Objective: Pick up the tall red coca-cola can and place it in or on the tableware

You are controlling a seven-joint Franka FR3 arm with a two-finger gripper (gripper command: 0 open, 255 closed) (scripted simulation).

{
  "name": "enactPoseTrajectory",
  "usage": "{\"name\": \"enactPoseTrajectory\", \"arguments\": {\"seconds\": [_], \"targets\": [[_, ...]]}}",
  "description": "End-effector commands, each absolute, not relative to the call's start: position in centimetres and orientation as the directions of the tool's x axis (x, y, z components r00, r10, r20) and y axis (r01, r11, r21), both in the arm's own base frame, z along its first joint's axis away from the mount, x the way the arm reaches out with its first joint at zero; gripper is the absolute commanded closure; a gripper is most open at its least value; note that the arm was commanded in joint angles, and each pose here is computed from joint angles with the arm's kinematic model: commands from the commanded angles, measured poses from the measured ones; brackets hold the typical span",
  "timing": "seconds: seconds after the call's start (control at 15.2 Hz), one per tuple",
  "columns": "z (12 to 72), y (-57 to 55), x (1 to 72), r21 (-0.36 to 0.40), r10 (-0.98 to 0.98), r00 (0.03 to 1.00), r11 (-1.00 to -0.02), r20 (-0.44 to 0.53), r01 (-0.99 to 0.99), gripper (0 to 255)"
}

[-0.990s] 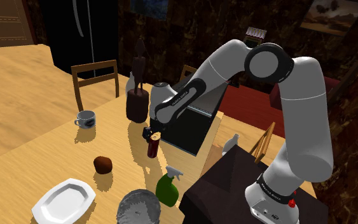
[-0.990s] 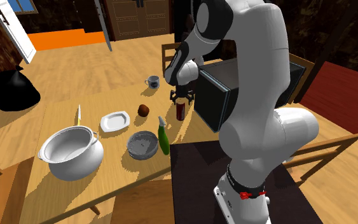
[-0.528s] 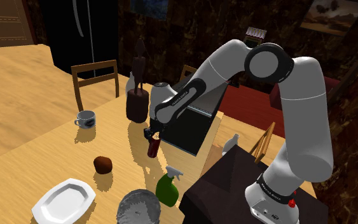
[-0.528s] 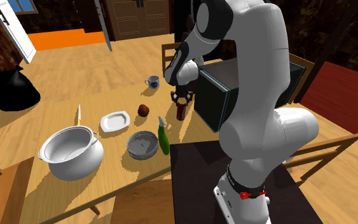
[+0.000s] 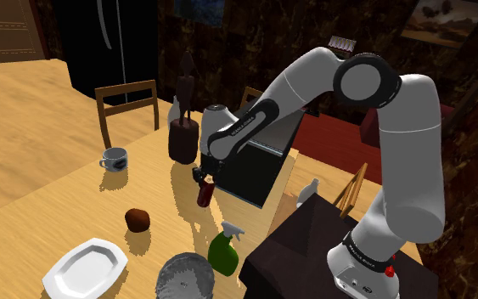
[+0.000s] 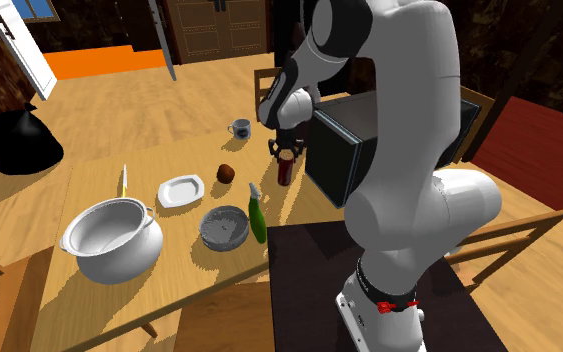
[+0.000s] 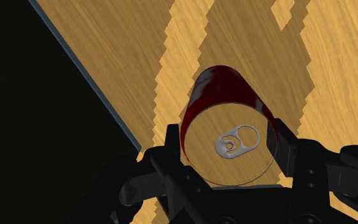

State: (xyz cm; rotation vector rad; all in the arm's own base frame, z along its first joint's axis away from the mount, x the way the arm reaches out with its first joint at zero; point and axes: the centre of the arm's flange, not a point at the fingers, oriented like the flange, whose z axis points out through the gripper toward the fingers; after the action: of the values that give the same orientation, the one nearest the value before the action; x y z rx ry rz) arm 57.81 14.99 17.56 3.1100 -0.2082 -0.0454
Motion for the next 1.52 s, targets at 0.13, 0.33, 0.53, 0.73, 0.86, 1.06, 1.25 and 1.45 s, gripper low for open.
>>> {"name": "enactPoseTrajectory", "arguments": {"seconds": [0.13,0.33,0.53,0.73,0.86,1.06,1.25,1.45], "targets": [[19.7,15.0,57.9,0.026,-0.134,0.991,-0.991,-0.027,-0.133,255],[21.3,15.0,57.9,0.026,-0.134,0.991,-0.991,-0.027,-0.133,255],[22.9,15.0,57.9,0.026,-0.134,0.991,-0.991,-0.027,-0.133,255],[24.5,15.0,57.9,0.026,-0.134,0.991,-0.991,-0.027,-0.133,255],[25.5,15.0,57.9,0.026,-0.134,0.991,-0.991,-0.027,-0.133,255],[27.1,15.0,57.9,0.026,-0.134,0.991,-0.991,-0.027,-0.133,255],[27.8,16.9,56.2,0.026,-0.134,0.991,-0.991,-0.027,-0.133,255],[28.4,19.8,53.5,0.026,-0.134,0.991,-0.991,-0.027,-0.133,255]]}}
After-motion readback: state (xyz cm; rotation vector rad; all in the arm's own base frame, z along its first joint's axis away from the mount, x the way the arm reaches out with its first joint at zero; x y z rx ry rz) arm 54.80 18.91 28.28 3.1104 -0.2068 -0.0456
